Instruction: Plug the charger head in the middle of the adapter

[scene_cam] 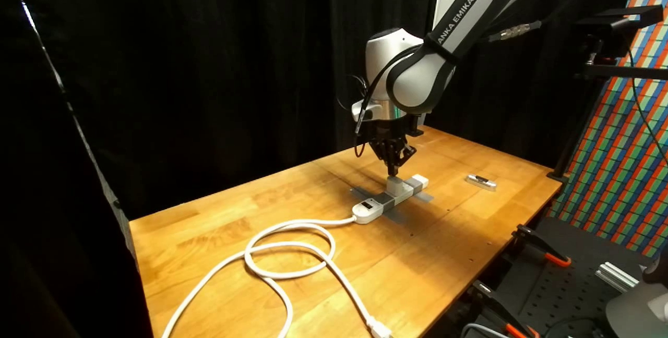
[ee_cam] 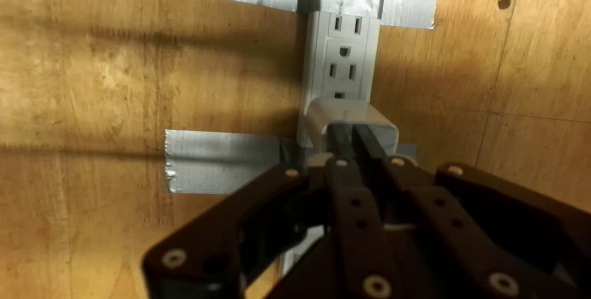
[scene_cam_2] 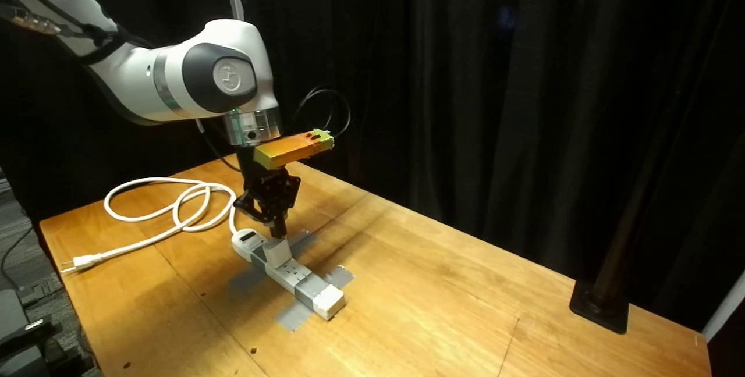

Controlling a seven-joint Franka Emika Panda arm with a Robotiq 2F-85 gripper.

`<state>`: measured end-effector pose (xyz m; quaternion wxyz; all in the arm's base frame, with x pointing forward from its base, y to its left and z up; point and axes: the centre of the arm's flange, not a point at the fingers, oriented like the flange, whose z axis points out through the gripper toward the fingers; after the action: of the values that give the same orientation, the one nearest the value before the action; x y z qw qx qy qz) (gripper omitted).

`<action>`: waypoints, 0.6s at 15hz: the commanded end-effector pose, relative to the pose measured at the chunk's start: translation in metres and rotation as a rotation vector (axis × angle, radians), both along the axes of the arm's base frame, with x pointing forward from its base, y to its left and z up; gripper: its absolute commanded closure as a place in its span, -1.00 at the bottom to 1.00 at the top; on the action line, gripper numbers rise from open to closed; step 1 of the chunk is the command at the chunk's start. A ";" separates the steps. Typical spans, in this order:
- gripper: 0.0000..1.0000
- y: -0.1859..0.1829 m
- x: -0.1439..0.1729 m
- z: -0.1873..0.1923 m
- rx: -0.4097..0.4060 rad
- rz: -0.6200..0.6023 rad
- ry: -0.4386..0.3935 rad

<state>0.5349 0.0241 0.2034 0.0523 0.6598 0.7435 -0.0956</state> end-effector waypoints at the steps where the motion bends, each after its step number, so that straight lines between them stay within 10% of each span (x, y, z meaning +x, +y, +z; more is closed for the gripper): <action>1: 0.78 -0.005 0.002 -0.004 0.020 -0.016 0.001; 9: 0.78 -0.022 0.001 -0.019 0.065 -0.047 0.026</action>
<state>0.5351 0.0134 0.1969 0.0332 0.6766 0.7302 -0.0893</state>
